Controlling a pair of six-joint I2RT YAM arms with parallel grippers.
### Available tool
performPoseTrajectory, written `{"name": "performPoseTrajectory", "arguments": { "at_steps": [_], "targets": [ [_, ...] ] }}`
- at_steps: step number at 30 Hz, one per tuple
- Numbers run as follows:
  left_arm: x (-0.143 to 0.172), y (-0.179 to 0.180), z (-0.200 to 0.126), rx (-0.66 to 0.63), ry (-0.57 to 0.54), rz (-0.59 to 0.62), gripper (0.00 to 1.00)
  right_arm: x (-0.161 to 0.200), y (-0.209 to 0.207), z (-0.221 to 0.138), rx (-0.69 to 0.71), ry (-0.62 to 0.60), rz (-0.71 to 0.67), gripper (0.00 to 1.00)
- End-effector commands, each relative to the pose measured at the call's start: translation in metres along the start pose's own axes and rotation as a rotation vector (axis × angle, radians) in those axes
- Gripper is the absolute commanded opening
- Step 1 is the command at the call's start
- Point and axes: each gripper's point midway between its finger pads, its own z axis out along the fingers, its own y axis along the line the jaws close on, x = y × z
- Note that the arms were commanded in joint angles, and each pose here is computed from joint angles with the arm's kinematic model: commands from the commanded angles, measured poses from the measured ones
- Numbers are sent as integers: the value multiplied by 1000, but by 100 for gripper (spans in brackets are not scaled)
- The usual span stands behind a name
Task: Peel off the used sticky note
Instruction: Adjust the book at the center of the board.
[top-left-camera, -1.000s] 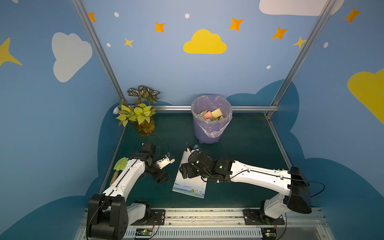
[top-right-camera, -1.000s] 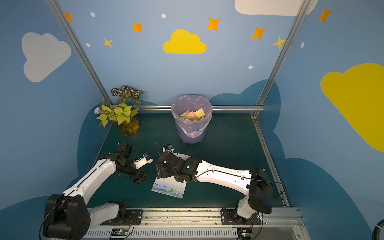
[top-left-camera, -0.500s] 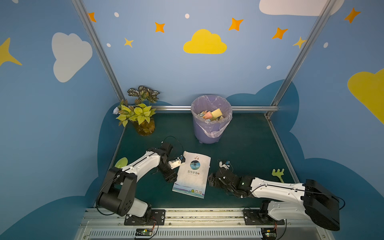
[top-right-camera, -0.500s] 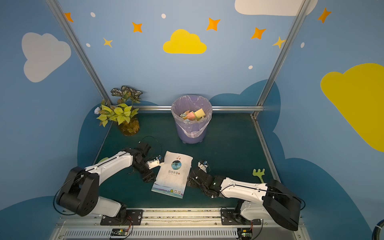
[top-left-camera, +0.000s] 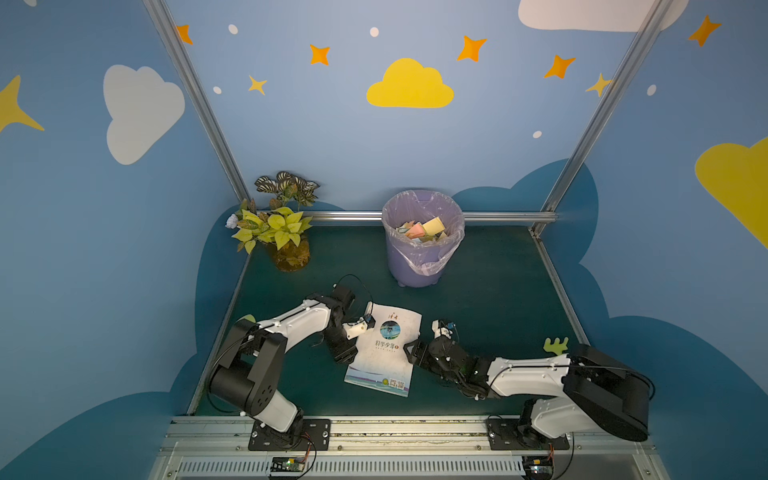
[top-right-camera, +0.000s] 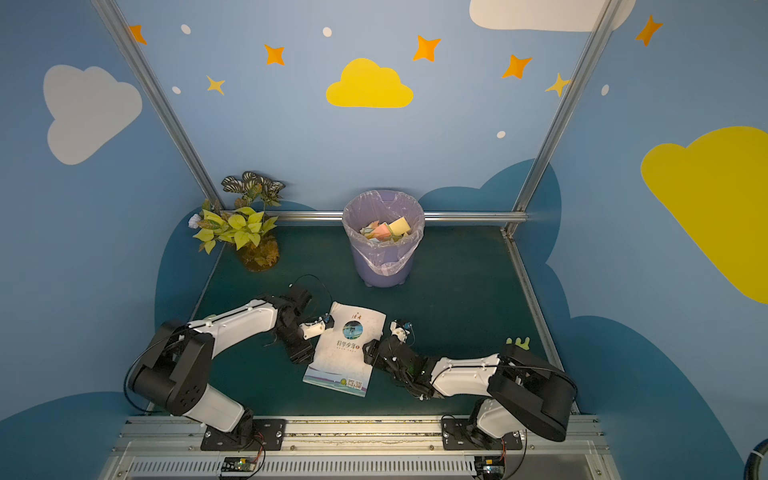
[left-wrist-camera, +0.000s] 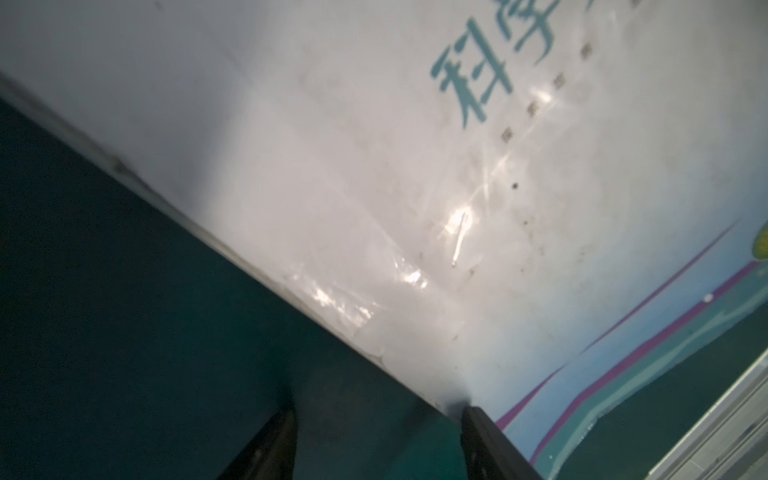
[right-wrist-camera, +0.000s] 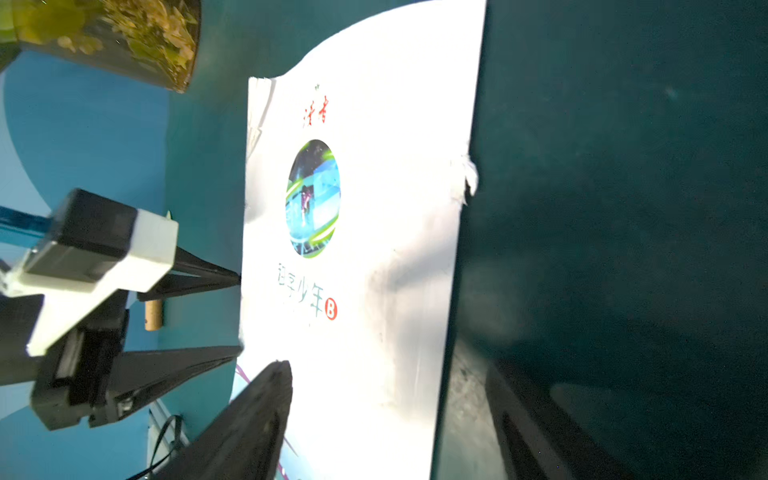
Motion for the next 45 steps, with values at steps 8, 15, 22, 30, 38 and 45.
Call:
{"name": "performPoseTrajectory", "arguments": {
  "at_steps": [8,15,22,30,38,45],
  "targets": [
    [9,2,16,1,47,0,64,9,51,24,-327,70,121,63],
    [8,0,16,19,48,6,59,10,77,28,-449,83,165,56],
    [1,-7,18,110,32,4,54,14,101,28,-564,94,188,51],
    [2,-6,18,150,38,-14,52,15,109,23,-596,87,168,44],
    [3,-3,17,127,38,-13,51,14,123,11,-634,61,113,67],
    [6,-1,16,121,36,-17,51,16,145,-9,-711,48,49,75]
  ]
}}
